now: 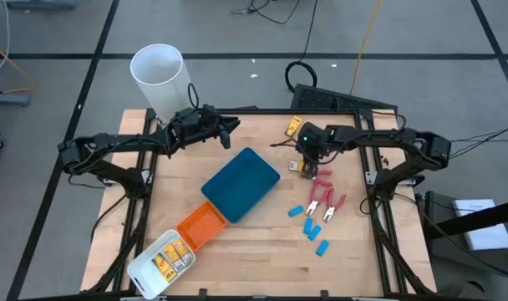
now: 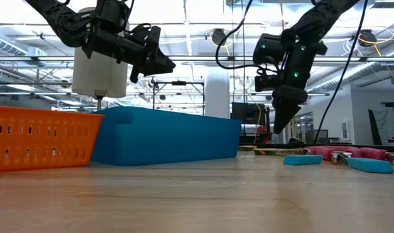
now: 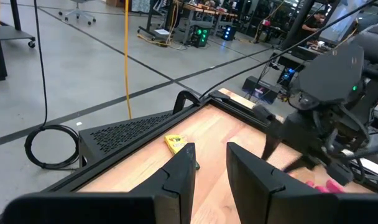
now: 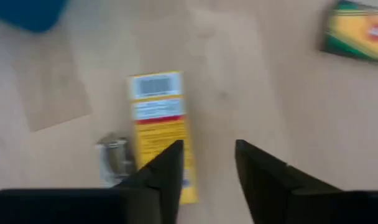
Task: Pick & Place School Supplies
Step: Put the yellow crayon box into the white bin
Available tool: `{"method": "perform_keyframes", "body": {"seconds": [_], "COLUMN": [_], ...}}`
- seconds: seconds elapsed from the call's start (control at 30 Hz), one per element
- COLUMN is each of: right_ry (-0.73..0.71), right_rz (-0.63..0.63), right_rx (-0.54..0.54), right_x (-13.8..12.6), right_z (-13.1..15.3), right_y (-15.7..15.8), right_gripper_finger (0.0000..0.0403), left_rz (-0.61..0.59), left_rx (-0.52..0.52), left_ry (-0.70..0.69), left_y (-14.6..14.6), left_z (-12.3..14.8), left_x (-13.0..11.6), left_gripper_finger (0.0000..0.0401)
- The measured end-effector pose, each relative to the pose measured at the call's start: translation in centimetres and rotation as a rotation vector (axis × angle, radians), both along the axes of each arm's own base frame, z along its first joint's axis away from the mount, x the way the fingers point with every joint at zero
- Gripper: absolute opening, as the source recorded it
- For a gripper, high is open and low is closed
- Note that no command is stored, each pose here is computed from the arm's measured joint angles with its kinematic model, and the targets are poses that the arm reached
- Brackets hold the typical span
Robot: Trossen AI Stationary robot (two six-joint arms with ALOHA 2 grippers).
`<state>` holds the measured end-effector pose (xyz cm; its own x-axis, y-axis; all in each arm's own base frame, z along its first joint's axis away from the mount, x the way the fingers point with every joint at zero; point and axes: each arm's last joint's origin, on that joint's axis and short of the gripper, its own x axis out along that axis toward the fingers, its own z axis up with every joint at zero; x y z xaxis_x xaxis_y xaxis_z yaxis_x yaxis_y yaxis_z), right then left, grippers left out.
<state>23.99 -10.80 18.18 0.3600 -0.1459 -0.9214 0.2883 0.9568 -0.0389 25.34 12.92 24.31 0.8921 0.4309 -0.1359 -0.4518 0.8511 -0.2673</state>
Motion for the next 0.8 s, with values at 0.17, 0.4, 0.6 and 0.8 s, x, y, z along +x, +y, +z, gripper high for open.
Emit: {"method": "perform_keyframes", "body": {"seconds": [0.17, 0.4, 0.6, 0.8], "right_ry": [-0.048, -0.075, -0.06, -0.055], "right_rz": [0.05, -0.024, 0.014, 0.066], "right_rx": [0.014, 0.04, 0.129, 0.117], "right_x": [-0.7, -1.7, -2.6, -2.6], "right_z": [-2.7, -4.6, -5.7, -5.8], "right_y": [1.1, 1.6, 2.3, 2.4], "right_gripper_finger": [0.0196, 0.0235, 0.024, 0.0236], "left_rz": [0.0, 0.0, 0.0, 0.0], "left_rx": [-0.001, 0.0, 0.0, 0.0], "left_ry": [0.0, 0.0, 0.0, 0.001], "left_y": [0.0, 0.0, 0.0, 0.0], "left_z": [0.0, 0.0, 0.0, 0.0], "left_x": [0.0, 0.0, 0.0, 0.0], "left_gripper_finger": [0.0093, 0.0093, 0.0093, 0.0093]}}
